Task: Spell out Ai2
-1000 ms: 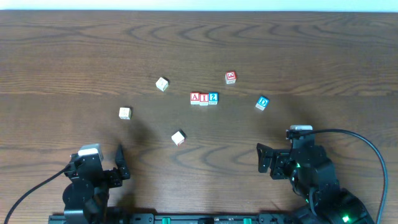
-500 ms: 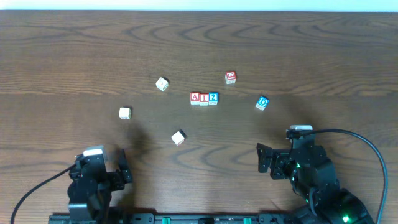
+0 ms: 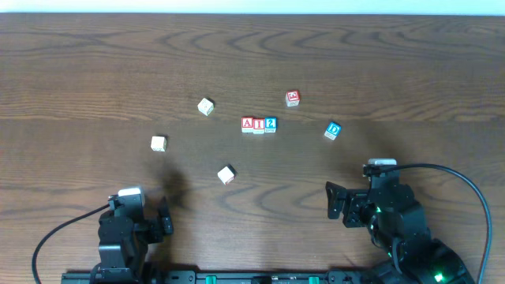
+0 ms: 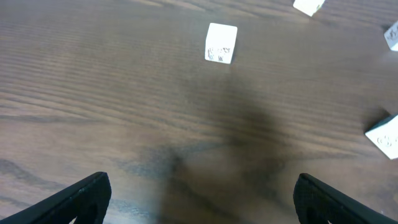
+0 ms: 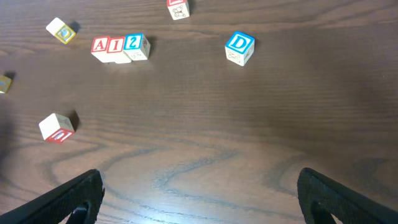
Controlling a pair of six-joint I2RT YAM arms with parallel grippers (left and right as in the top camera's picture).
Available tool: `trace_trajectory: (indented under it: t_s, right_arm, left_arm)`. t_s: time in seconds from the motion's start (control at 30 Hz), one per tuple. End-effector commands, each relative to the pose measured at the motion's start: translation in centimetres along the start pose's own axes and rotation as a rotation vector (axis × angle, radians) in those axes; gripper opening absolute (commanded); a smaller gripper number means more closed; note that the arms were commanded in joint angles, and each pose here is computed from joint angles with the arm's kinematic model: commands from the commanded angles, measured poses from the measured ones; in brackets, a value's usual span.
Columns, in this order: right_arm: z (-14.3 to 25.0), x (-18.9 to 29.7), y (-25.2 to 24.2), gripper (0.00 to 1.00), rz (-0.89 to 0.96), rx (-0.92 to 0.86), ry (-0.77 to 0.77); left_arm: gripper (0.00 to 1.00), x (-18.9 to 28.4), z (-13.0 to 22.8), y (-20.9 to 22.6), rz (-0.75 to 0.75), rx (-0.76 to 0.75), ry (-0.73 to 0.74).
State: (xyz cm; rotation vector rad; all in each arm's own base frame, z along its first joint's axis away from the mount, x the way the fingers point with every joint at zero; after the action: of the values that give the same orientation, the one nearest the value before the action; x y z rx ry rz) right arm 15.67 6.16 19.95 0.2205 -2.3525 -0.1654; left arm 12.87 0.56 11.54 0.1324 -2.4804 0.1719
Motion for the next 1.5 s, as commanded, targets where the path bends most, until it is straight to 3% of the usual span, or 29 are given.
trace_trajectory:
  t_s: [0.0, 0.13, 1.33, 1.47]
  right_arm:
    - [-0.1, 0.1, -0.1, 0.99, 0.002, -0.012, -0.004]
    - [-0.1, 0.1, -0.1, 0.99, 0.002, -0.012, -0.004]
    - [-0.1, 0.1, -0.1, 0.99, 0.002, -0.011, -0.004]
    - [-0.3, 0.1, -1.0, 0.99, 0.085, 0.005, -0.031]
  left_arm:
    - [0.95, -0.3, 0.7, -0.1, 0.011, -0.007, 0.024]
    - [0.95, -1.1, 2.0, 0.0, 0.005, -0.010, 0.069]
    - [0.95, -1.1, 1.9, 0.1, -0.006, -0.018, 0.063]
    - [0.95, -1.1, 1.9, 0.1, -0.006, -0.019, 0.063]
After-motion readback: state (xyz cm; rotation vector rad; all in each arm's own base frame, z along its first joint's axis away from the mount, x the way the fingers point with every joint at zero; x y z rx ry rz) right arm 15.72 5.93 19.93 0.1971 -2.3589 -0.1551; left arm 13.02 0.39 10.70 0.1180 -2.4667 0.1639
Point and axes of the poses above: each gripper's point midway between its finger pads, its own x axis back along the fingers, its own y axis along the line the jaws close on, z = x × y, the point moved 6 cm from there along x, back along the fingers, and after that the axes turned 4 degrees about x, right-handed, at the moved point
